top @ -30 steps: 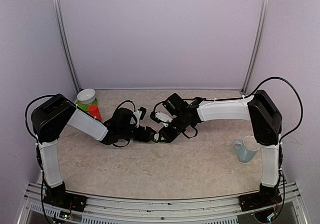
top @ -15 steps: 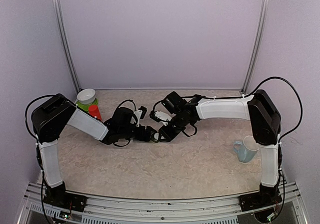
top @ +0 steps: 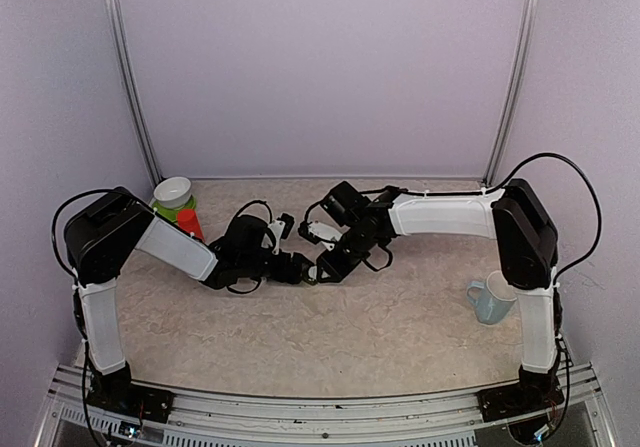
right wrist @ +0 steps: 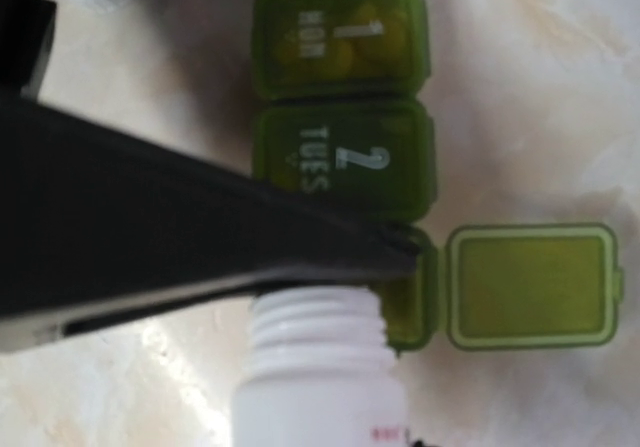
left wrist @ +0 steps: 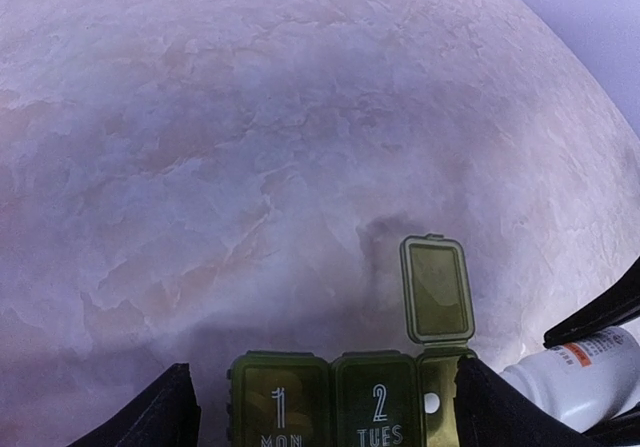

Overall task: Sort the pills into containers
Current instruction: Pour the pill into the compartment of the pill container.

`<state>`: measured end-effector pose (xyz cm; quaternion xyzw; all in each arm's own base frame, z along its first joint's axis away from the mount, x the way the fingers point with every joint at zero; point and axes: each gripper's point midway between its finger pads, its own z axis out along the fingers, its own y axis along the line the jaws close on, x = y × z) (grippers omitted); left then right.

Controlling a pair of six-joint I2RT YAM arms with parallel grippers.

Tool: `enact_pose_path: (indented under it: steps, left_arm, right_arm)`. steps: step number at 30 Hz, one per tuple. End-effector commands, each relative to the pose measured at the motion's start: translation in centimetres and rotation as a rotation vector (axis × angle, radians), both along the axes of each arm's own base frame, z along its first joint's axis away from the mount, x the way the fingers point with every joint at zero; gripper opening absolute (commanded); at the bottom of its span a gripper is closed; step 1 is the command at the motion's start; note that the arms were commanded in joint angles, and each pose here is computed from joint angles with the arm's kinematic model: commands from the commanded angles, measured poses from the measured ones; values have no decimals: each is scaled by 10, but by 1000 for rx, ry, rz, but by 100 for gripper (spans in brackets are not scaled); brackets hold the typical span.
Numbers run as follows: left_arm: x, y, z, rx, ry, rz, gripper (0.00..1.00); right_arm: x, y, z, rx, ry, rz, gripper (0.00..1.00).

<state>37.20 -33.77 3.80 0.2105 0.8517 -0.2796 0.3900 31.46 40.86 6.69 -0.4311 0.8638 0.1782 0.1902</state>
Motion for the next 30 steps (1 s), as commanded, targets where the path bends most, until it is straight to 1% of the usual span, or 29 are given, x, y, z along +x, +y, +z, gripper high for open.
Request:
enact_pose_path:
  steps: [1,30]
  left_arm:
    - [1,-7,2,-1,-13,-22,86]
    - [-1,-12,2,11,-22,-35,86]
  right_arm:
    - [-2,2,-6,-27,22,4,7]
    - [9,5,1,-39,45,-24,10]
